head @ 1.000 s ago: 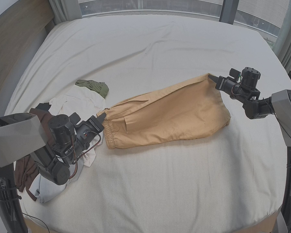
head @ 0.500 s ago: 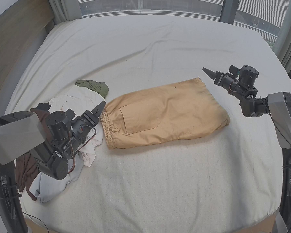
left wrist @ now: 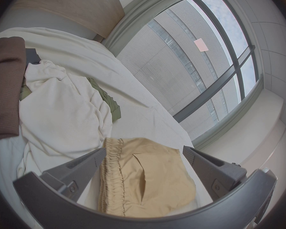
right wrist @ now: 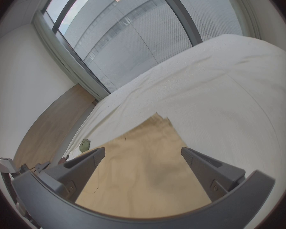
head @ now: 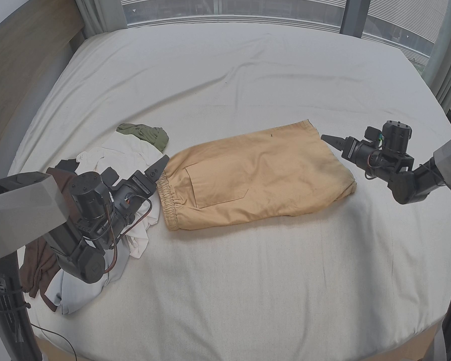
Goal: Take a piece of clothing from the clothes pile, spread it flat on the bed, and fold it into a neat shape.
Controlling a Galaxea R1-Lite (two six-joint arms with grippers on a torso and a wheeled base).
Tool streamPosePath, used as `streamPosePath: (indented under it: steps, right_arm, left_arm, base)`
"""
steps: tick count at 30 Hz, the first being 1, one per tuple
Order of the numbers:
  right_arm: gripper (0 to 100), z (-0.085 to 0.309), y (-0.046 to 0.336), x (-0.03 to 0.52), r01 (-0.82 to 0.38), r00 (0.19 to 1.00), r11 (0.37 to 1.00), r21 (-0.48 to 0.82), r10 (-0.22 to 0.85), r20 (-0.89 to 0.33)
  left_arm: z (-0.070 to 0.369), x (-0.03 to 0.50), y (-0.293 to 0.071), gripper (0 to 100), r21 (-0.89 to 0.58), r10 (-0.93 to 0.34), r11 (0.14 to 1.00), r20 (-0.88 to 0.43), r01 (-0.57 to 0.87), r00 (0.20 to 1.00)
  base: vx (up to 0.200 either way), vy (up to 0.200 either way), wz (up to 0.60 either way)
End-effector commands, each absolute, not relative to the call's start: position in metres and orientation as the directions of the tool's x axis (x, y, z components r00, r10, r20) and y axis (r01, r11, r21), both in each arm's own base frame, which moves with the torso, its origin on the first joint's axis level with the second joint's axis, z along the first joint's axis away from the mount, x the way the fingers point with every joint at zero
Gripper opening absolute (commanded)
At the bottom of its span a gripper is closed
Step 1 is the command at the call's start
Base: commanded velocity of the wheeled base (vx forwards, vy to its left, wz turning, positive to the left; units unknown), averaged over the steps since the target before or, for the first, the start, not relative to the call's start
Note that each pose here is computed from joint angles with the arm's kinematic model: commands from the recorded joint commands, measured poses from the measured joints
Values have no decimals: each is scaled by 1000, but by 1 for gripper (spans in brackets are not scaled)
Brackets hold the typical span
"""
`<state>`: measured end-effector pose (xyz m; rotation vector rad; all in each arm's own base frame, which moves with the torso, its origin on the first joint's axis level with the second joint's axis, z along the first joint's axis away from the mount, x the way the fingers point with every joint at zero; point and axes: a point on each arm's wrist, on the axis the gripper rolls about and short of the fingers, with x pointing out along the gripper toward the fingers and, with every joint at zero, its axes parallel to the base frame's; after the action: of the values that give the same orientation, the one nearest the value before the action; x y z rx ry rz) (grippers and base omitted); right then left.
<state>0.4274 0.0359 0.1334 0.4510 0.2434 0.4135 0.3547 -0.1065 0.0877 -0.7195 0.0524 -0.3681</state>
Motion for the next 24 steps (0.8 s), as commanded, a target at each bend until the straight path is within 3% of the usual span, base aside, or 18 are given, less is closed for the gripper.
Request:
streamPosePath:
  steps: [1,11,24]
  right_arm:
    - [100,142,35,347,-322,869,799,508,462,-176]
    - [100,118,33,337,-224,818,813,538,457,-350]
    - [100,93,32,348,-167,787,818,550,447,-426]
  left_arm:
    - [96,334,-116,100,-646,-411,674,75,358,908]
    - [89,333,-119,100,-627,-420,693,50,356,906]
    - [88,332,-121,100,-618,-424,698,49,361,904]
  base:
    - [0,0,0]
    - [0,0,0]
    - [0,0,0]
